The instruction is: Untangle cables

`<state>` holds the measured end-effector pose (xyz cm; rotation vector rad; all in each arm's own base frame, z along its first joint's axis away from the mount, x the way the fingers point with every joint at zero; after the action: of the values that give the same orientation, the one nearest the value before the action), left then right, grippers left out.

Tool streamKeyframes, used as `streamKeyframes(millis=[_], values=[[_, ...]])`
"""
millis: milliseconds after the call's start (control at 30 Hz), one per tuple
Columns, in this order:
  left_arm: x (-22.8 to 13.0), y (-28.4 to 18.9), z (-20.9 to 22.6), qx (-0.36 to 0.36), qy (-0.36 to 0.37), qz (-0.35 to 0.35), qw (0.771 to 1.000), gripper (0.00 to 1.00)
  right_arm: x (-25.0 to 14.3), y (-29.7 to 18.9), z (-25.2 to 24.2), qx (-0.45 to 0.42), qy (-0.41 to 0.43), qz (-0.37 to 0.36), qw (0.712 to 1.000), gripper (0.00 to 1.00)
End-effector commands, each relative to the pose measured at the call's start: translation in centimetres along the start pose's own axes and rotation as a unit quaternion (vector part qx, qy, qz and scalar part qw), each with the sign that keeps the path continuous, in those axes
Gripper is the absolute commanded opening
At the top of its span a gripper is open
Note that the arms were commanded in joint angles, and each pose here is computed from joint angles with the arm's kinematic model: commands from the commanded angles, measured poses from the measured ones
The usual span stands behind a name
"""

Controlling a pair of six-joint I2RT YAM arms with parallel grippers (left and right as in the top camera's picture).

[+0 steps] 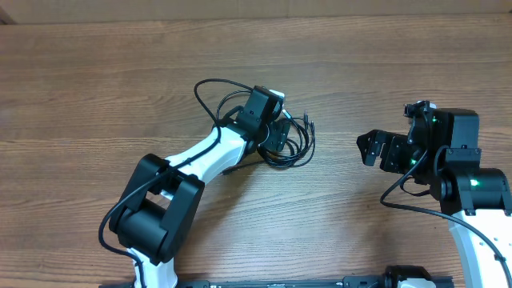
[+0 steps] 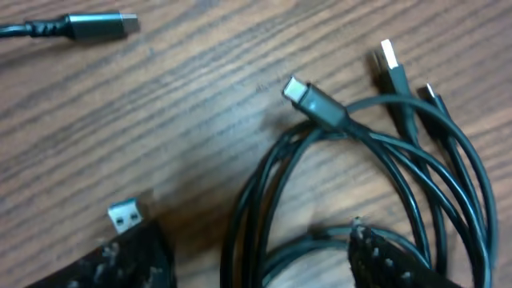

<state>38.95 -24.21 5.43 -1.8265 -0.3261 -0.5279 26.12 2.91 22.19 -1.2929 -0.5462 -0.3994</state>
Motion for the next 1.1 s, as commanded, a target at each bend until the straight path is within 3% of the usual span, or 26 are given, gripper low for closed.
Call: streamKeyframes(millis=[0,233,467,667,933,1067], values=[[0.3,0.9,-0.2,0.005,0.005,-0.006,1.0,0.7,1.0,-0.8,0.4,0.004,-0.006,-0.018,1.0,1.0],[-0.3,1.6,-0.2,0.007,0.002,0.002,1.0,0.57,1.0,-0.8,0.4,0.004,-0.006,-0.018,1.0,1.0],[-1.4,1.6,-1.1,-0.002,0.001,0.021,1.0,0.06,1.0,-0.8,0.4,0.004,-0.006,-0.018,1.0,1.0],[-1.7,1.1,-1.5,-0.003,0.005,0.03,1.0,0.04,1.0,-0.8,0.4,0.004,-0.006,-0.018,1.0,1.0],[5.8,-6.6,-6.7,-0.105,-0.022,-0.052,0.993,0.04,1.1,1.0,0.9,0.04,0.002,0.003,0.999,1.0],[7.3,-10.0,-7.6,-0.12,-0.052,-0.067,0.989,0.04,1.6,2.7,1.1,0.064,0.017,0.015,0.998,1.0]])
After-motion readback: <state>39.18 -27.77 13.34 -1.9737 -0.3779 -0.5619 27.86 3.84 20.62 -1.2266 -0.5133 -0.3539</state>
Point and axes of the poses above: each gripper's point midway between its finger pads, its own y axis out along the fingers, its own z axis along the line the jaws close on, x = y × z, the point moved 3 cm from there along -y, back along the fingers, and after that the axes turned 14 degrees about -y, right-handed, at the moved point
